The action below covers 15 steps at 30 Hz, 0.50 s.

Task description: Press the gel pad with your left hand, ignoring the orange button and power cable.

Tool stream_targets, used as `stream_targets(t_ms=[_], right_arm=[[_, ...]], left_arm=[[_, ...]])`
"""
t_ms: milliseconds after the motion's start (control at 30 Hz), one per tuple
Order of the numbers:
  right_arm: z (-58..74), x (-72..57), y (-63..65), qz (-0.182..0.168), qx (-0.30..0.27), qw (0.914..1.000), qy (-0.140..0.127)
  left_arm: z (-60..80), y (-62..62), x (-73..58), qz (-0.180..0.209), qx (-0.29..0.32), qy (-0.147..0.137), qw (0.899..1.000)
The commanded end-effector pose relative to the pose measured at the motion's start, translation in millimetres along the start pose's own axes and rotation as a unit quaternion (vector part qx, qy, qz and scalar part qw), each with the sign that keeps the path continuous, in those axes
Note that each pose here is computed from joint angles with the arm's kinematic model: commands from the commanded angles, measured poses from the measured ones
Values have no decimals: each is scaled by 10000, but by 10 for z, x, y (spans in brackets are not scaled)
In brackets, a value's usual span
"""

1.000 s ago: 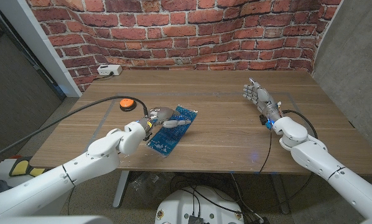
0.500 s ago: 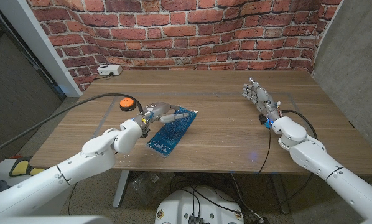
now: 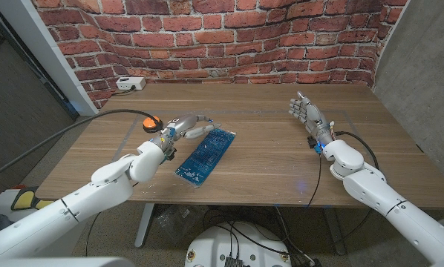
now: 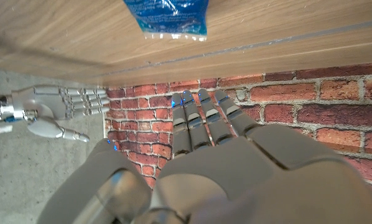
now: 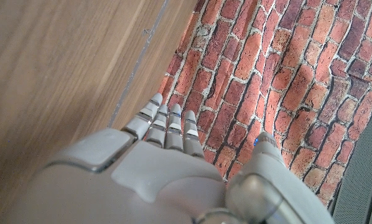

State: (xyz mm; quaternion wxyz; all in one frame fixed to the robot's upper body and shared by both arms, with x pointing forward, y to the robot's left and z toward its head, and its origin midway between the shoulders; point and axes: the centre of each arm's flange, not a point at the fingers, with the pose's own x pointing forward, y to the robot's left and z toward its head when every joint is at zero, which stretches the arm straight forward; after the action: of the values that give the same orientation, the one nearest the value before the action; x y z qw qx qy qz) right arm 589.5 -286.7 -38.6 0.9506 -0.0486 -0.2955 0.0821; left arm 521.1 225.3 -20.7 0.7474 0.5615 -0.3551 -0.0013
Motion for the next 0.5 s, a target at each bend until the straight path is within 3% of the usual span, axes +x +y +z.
stream_targets(t_ms=[33, 200, 500], right_arm=[[-36, 11, 30, 5, 116, 9999, -91], [-81, -11, 26, -21, 188, 9998, -99], [-98, -22, 19, -28, 211, 9997, -131]], left_arm=[[-89, 70, -46, 677, -1223, 21, 9902], [-178, 92, -84, 845, -1597, 69, 9835], [-332, 59, -53, 793, -2460, 89, 9660]])
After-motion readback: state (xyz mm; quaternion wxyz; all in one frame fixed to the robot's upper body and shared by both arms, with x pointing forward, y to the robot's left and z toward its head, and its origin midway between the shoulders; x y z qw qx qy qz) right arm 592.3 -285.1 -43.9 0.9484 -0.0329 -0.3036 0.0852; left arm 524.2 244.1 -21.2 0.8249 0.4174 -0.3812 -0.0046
